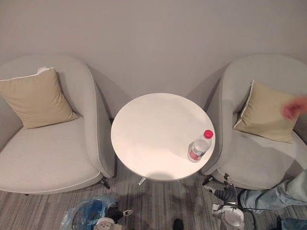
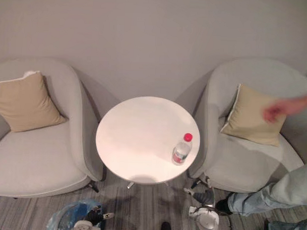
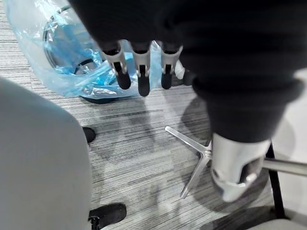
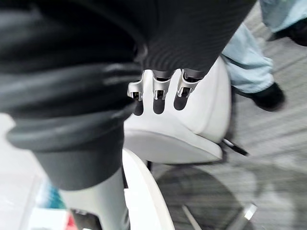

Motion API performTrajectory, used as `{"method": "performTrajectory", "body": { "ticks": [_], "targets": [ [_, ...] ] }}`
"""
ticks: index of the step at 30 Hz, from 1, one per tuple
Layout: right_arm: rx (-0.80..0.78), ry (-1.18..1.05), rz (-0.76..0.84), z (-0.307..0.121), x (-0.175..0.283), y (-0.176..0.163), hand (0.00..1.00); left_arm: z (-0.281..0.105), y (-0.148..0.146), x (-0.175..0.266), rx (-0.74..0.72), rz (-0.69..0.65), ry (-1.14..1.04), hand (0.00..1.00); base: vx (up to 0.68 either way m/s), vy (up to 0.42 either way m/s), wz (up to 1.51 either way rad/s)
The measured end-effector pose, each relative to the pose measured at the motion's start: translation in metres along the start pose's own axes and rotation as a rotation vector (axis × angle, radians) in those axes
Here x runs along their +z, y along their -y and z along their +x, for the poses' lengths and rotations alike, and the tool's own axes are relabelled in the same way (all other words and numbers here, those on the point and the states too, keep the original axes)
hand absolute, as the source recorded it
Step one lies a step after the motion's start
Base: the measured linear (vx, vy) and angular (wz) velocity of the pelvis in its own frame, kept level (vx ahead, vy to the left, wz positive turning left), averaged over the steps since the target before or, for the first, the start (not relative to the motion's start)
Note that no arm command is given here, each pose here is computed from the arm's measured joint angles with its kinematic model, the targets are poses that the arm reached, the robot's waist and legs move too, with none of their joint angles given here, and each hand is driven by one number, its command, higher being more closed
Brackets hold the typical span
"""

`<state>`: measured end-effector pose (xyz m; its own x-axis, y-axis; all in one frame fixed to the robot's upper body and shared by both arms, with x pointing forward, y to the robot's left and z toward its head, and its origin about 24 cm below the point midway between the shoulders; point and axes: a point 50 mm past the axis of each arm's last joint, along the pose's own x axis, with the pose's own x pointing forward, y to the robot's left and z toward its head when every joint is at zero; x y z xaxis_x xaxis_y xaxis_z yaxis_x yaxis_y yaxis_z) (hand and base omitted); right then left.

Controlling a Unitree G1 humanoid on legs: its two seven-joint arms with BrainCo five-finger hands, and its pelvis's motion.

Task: Gather rubbish on tea table into small bin, then transfer packed bag to large trash can.

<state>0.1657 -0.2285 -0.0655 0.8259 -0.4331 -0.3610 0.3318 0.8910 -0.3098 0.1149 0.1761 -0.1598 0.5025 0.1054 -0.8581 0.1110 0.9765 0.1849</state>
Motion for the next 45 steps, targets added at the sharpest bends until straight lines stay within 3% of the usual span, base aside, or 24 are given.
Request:
{"method": "performTrajectory", "body": {
  "ticks": [19,45],
  "targets": [
    [-0.041,0.161,0.01,0.011,0.038,-0.001,0.0,-0.001,0.003,0.001,-0.022,0.028,0.022,0.0,0.02,0.006,0.06],
    [0.042,0.145,0.03,0.018,0.039,-0.012,0.0,-0.001,0.002,0.004,-0.023,0.035,0.035,0.0,-0.03,-0.003,0.06]
  ]
}}
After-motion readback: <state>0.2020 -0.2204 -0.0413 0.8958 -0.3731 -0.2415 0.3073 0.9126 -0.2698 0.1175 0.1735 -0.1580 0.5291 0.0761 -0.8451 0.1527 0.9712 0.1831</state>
